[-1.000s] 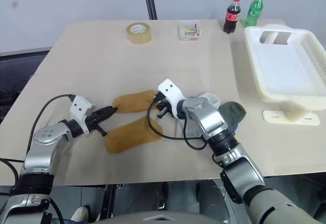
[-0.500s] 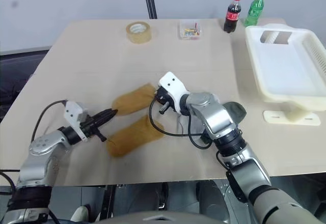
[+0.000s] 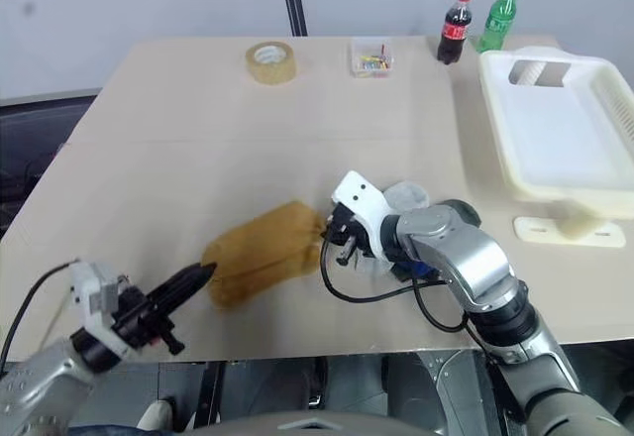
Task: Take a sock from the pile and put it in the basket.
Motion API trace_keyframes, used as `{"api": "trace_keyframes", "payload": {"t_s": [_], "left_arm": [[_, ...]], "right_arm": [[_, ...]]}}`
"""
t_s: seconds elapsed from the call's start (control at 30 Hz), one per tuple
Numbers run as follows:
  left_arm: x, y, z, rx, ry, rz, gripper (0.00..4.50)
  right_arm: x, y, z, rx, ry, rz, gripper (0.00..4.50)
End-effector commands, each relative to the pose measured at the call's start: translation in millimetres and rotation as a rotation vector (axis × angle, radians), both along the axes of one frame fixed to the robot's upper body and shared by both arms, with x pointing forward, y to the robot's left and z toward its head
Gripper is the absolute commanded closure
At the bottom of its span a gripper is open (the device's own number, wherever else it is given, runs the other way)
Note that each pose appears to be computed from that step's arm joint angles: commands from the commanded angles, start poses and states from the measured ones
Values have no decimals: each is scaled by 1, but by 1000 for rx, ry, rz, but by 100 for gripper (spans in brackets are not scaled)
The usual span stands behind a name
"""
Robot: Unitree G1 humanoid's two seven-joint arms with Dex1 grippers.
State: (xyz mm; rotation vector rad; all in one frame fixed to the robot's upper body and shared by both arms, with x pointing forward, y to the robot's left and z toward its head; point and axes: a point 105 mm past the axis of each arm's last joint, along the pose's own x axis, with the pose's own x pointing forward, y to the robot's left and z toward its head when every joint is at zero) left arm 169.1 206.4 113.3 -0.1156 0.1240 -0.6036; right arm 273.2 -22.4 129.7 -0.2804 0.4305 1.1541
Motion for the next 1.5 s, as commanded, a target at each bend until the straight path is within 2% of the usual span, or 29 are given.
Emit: {"api": "trace_keyframes", "payload": {"t_s": [0.03,0.3,0.7,0.83,1.0,1.1,1.17,1.23,1.3,1.33,1.4,1.5], "left_arm": [[-8,-3,12,16,-51,43,441],[-19,8,8,35,-57,170,441],[-30,14,-5,63,7,202,441],[-30,16,-7,88,9,217,441],[-24,10,-15,108,18,214,441],[-22,7,-24,124,44,200,450],[-19,6,-30,136,60,192,450],[-17,6,-39,145,87,169,450],[-15,5,-46,159,105,138,450],[-14,5,-48,164,107,129,450],[-5,7,-52,171,101,128,450],[12,6,-57,186,86,116,450]], "right_arm": [[-7,0,7,9,-13,38,450],[-16,14,4,13,28,107,450],[-17,46,-7,29,57,149,450],[-15,53,-11,31,59,134,450],[-7,44,-15,7,58,80,450],[-6,37,-14,2,48,85,367],[-7,31,-12,-10,40,96,276],[-8,19,-6,-23,33,104,163],[-7,9,0,-34,16,97,98],[-6,7,2,-36,9,94,85],[-2,7,11,-15,-23,78,14],[5,12,19,21,-73,47,14]]}}
